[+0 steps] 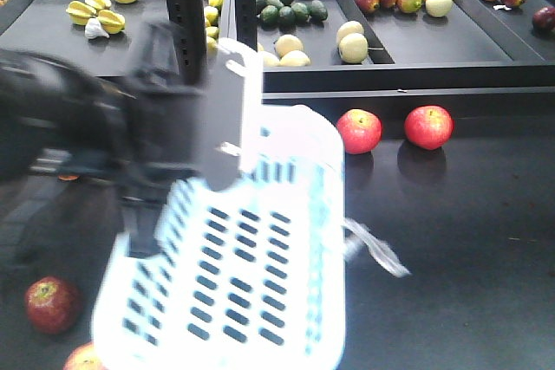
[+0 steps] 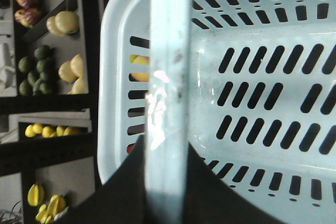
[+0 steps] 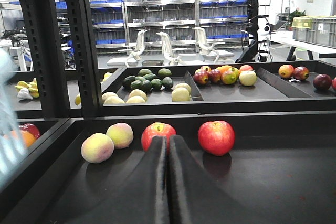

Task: Pick three apples into basket with both arms
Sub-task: 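Lift the light-blue basket by its handle with the left gripper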

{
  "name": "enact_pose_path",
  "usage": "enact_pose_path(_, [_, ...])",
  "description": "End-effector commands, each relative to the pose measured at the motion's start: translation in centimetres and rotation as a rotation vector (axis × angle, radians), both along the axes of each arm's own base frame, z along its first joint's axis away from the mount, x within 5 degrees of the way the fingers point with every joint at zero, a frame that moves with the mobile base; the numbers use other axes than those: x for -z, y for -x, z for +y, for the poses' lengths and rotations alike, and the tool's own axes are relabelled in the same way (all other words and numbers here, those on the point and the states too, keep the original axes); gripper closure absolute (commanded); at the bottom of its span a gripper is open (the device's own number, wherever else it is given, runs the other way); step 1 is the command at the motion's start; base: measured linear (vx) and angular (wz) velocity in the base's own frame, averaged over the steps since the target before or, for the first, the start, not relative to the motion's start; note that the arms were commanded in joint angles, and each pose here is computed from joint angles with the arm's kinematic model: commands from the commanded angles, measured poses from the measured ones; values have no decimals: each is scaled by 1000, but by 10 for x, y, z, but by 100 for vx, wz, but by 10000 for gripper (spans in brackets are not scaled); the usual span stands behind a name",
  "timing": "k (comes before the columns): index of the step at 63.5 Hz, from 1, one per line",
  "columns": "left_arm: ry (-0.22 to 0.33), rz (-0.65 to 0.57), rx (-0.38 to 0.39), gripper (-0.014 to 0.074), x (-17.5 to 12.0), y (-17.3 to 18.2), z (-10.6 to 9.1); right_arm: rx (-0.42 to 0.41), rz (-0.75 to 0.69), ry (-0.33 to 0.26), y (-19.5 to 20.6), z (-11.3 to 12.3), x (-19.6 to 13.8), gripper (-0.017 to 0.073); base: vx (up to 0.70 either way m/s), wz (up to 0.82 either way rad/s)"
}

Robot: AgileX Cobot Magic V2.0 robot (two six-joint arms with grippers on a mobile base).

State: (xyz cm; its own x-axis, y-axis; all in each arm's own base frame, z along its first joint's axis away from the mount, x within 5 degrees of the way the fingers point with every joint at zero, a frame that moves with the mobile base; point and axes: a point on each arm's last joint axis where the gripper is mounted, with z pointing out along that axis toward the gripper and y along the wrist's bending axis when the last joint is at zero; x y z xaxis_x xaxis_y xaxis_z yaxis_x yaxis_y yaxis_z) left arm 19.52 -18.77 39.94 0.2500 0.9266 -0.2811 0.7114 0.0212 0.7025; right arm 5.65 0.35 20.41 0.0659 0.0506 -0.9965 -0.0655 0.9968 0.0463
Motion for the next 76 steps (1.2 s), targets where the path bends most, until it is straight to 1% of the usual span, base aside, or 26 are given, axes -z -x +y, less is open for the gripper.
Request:
enact_pose_path(1, [113,-127,-42,601,-40,19,27,0,-69,2,1,0,-2,568,0,0])
enact_pose_path(9, [149,-151,-79,601,-56,40,54,0,-69,2,1,0,-2,568,0,0])
enact_pose_path(12, [157,-150,-93,601,-60,47,64,0,-69,2,1,0,-2,568,0,0])
enact_pose_path(20, [201,-148,-132,601,-70,67,88,0,-69,2,1,0,-2,568,0,0])
enact_pose_path(25, [224,-148,-150,601,-74,77,100,0,-69,2,1,0,-2,568,0,0])
enact_pose_path(34, [259,-171,-155,601,-80,90,116,0,-69,2,1,0,-2,568,0,0])
enact_pose_path(39, [272,-180,-156,601,-82,95,121,0,-69,2,1,0,-2,568,0,0])
enact_pose_path(47, [277,-182,-159,601,-83,98,125,0,-69,2,1,0,-2,568,0,0])
enact_pose_path(76, [273,-178,-161,601,-83,98,125,0,-69,2,1,0,-2,568,0,0])
